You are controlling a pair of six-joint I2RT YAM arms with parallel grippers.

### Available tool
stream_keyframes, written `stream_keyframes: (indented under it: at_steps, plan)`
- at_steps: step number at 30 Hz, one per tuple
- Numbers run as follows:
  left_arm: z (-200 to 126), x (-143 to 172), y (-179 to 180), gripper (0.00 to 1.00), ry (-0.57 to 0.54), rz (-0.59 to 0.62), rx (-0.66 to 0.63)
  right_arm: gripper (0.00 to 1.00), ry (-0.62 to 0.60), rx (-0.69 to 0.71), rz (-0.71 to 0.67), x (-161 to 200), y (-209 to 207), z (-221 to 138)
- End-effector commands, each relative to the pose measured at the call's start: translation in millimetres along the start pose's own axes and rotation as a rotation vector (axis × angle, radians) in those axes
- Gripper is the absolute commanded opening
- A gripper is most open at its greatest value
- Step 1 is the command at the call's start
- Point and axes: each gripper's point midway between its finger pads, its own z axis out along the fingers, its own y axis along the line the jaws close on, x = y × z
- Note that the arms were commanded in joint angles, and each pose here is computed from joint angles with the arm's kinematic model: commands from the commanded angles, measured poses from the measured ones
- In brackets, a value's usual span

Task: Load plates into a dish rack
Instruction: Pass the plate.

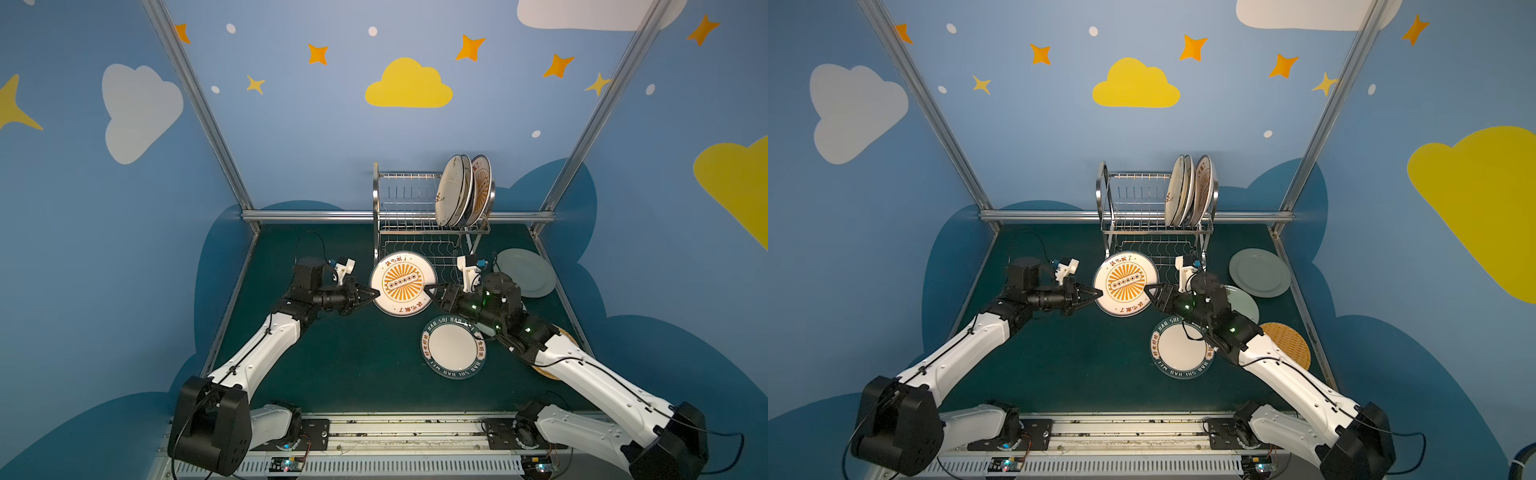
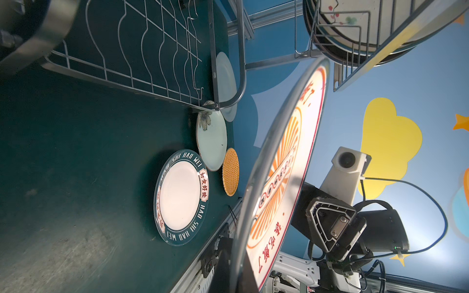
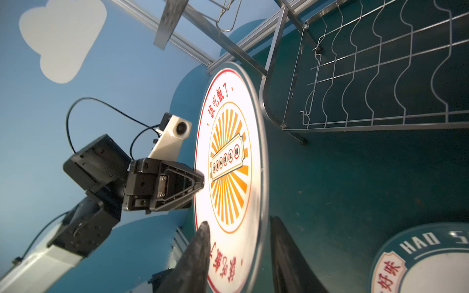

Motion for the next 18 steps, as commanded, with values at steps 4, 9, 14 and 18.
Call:
stream_keyframes:
  at_steps: [4,9,14,18]
  plan:
    - [-1.2,-0.2,-11.6,0.04,0.005,0.049,0.037,0.23,-0.062,0.028,0.053,-6.2,-4.6,2.7]
    - [-1.0,-0.2,-11.2,0.04,0.005,0.048,0.036,0.14,-0.068,0.047,0.086,-4.1,-6.6,5.6]
    - [0.4,-0.5,-8.4,0.04,0.007,0.041,0.030,0.11,-0.059,0.072,0.121,1.7,-5.5,10.5]
    - [0.2,-0.3,-7.5,0.04,0.007,0.037,0.025,0.04,-0.046,0.082,0.131,4.5,-0.7,13.8]
